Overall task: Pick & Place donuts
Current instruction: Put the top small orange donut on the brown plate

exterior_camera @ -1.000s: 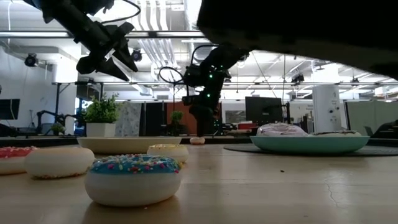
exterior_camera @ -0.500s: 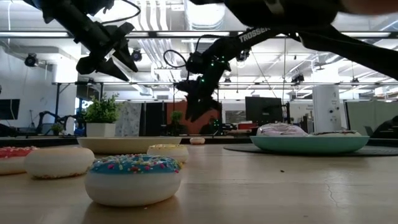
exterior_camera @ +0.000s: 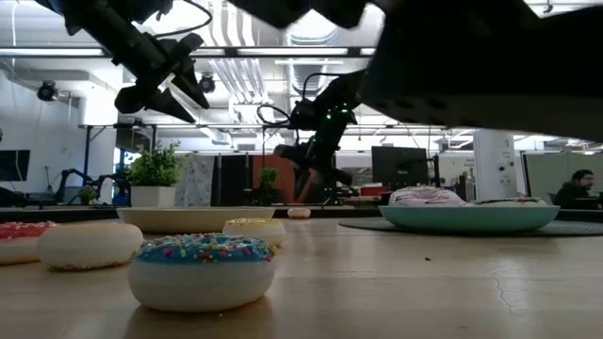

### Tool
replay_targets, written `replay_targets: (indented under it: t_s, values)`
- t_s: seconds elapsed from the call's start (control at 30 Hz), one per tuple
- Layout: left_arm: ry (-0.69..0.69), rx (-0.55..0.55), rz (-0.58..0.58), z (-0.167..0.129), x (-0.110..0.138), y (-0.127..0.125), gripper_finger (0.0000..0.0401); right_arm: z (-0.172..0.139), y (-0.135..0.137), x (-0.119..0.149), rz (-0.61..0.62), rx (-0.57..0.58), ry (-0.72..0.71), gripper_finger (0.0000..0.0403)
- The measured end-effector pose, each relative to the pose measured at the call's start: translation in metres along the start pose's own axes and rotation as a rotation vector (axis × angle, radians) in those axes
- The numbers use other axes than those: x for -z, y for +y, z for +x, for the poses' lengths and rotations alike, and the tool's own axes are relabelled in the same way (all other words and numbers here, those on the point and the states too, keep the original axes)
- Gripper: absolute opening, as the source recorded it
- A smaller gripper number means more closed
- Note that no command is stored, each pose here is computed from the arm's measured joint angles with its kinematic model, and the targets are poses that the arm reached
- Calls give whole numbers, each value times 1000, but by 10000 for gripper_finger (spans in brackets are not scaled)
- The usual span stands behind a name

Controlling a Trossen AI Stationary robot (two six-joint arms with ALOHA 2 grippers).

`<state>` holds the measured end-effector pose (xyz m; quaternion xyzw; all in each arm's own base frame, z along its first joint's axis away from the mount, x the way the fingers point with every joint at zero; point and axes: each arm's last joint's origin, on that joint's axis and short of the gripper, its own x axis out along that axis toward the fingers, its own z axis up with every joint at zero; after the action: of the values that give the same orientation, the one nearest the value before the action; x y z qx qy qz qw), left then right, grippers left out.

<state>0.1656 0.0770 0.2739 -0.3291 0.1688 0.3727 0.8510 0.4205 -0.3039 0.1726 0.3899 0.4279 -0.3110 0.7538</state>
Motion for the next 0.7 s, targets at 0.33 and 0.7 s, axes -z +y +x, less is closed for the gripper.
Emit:
replay_targets:
  t_s: [0.33,0.7]
  values:
    - [1,0,-1,0,0,0,184,6,-9,3,59,60,3,102]
    - [0,0,4,0,0,0,184,-9,-2,-10,188,-71,2,102]
